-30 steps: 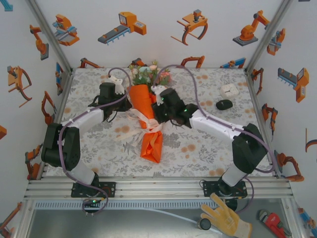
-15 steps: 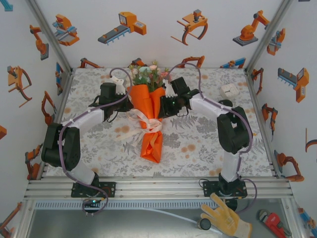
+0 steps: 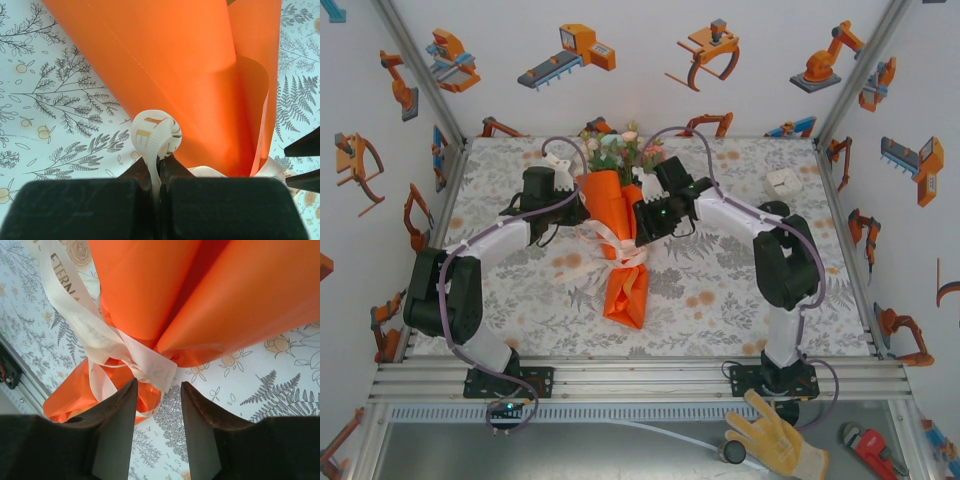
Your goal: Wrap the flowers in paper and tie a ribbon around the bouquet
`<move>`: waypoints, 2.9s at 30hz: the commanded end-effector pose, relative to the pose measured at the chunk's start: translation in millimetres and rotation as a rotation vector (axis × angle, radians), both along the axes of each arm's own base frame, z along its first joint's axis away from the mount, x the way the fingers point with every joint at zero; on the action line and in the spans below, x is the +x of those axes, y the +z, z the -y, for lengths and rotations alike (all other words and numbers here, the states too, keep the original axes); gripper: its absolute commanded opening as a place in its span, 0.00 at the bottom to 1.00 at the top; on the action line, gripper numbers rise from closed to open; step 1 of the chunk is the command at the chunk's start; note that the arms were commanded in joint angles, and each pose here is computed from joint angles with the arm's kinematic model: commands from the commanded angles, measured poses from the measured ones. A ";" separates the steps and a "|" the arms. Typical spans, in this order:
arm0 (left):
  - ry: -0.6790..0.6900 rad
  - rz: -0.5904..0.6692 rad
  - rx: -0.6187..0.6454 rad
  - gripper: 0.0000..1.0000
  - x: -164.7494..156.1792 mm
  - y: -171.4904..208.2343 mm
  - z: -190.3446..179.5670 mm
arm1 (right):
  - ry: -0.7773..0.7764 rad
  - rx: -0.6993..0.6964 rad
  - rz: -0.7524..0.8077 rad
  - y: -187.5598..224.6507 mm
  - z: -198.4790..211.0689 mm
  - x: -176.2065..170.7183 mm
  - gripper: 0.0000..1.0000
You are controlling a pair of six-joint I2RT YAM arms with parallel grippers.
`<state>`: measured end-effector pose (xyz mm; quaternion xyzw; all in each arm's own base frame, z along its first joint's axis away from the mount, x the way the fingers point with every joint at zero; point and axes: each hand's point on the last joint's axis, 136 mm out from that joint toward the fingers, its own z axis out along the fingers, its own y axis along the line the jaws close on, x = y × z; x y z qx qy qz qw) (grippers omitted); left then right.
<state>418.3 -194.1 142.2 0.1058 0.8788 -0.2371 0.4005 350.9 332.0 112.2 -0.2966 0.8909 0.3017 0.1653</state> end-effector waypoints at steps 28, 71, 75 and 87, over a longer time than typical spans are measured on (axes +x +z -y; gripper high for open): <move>0.078 -0.109 0.013 0.00 -26.8 -20.3 -16.7 | 0.010 -0.242 0.554 18.9 -15.6 10.4 0.05; 0.083 -0.124 -0.036 0.00 -66.8 -42.0 -26.9 | -0.356 0.500 0.795 79.1 -54.0 -5.1 0.00; 0.094 -0.133 -0.030 0.00 -67.1 -46.1 -30.1 | -0.323 0.523 0.777 80.2 -59.8 -9.9 0.16; 0.075 -0.118 -0.039 0.00 -67.3 -39.5 -27.5 | -0.316 0.376 0.846 55.1 -66.8 15.2 0.12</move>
